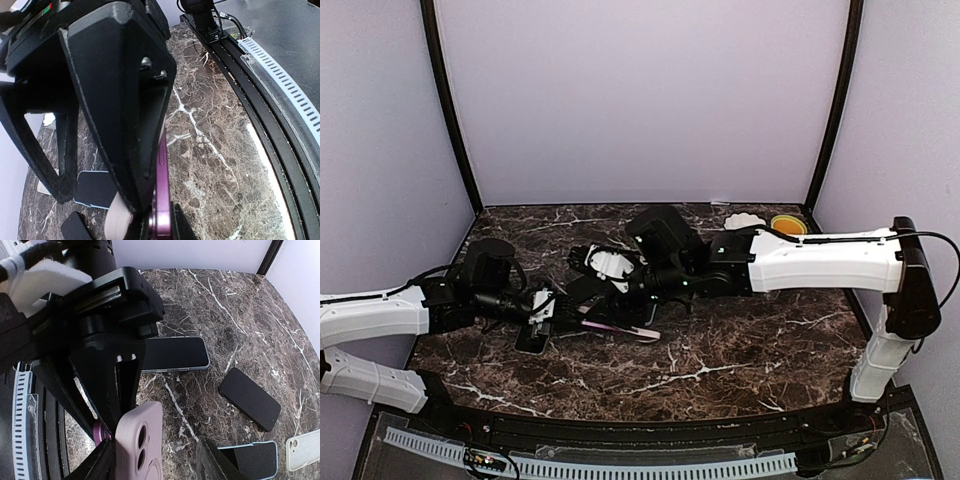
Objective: Take the phone out of the phone case
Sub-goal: Remove the phone case from the phone.
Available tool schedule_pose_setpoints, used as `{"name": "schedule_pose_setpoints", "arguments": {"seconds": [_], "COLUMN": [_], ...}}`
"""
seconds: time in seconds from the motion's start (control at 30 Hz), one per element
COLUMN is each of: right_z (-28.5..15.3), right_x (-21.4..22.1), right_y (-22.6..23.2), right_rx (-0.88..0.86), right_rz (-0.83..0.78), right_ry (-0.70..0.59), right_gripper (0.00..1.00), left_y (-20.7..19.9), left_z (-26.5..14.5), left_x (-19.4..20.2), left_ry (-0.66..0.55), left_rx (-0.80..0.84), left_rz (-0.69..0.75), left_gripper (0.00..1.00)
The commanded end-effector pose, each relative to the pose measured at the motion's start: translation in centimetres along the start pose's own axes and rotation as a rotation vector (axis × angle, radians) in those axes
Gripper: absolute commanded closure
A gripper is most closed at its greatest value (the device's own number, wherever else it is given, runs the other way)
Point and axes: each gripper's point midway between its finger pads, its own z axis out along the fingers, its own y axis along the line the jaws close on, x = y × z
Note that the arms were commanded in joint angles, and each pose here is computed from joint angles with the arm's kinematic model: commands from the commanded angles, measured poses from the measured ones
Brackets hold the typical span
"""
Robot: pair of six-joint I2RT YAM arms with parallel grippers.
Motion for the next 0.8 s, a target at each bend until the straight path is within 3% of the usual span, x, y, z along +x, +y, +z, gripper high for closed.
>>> {"name": "schedule_pose_setpoints", "arguments": {"seconds": [0.0, 0.77], "right_z": [0.6, 2.9], "right_x": [0.7, 4.1], "right_y": [0.5, 1.4], "right_rx": [-0.002, 0.035], "right_rz": [-0.013, -0.082], "right_ry": [0.027, 0.176], "right_gripper": [0.45, 0.7], "left_y": [2.0, 2.9], "left_z": [-1.0, -1.0], "left_x": [-3.1, -2.5], "left_ry": [-0.068, -0.034], "left_rx": [-0.073, -0.122], "left_rz": [0.075, 0.074], "left_gripper": [1.0, 1.0]}}
